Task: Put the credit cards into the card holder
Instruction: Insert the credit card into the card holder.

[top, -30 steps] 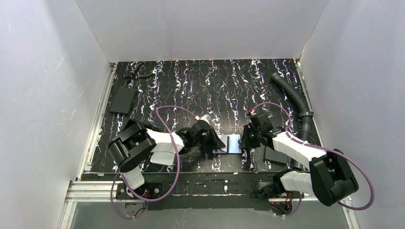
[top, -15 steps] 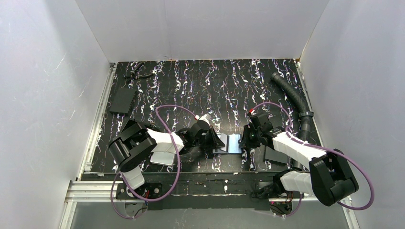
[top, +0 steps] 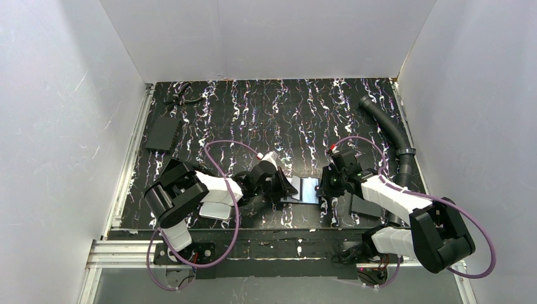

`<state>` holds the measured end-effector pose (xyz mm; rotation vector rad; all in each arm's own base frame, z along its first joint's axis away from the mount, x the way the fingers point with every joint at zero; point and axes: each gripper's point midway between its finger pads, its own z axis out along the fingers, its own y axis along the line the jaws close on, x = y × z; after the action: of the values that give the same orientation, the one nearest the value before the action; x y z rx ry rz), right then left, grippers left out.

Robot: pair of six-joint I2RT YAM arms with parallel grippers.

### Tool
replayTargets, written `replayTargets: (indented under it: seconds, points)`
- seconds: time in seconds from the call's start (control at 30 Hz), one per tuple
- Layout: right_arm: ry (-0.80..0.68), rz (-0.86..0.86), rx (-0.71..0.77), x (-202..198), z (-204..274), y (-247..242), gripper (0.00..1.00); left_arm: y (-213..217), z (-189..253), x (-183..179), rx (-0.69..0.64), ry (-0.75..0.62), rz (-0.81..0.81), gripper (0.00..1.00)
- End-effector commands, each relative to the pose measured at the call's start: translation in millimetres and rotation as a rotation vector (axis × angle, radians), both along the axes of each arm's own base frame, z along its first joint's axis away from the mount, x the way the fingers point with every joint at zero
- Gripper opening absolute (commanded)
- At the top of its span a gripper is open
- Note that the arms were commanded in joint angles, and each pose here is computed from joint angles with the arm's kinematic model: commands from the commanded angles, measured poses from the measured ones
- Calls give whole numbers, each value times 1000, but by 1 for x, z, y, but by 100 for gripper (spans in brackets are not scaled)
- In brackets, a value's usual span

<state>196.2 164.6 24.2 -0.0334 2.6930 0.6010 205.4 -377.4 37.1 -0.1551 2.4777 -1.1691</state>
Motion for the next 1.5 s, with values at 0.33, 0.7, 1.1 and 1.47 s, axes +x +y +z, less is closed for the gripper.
replayTargets:
  seconds: [0.33,0.7,1.1,1.47]
  points:
    - [4,19,24,-5,0,4,20,-8,-12,-9,6,102,-38,22]
    - [2,23,28,-6,0,4,20,-1,-11,-10,207,76,-81,68]
    - [-4,22,37,-4,0,5,19,-10,-16,-14,432,52,-181,65]
    - [-2,25,32,-5,0,5,19,18,-5,-3,529,-16,-163,74]
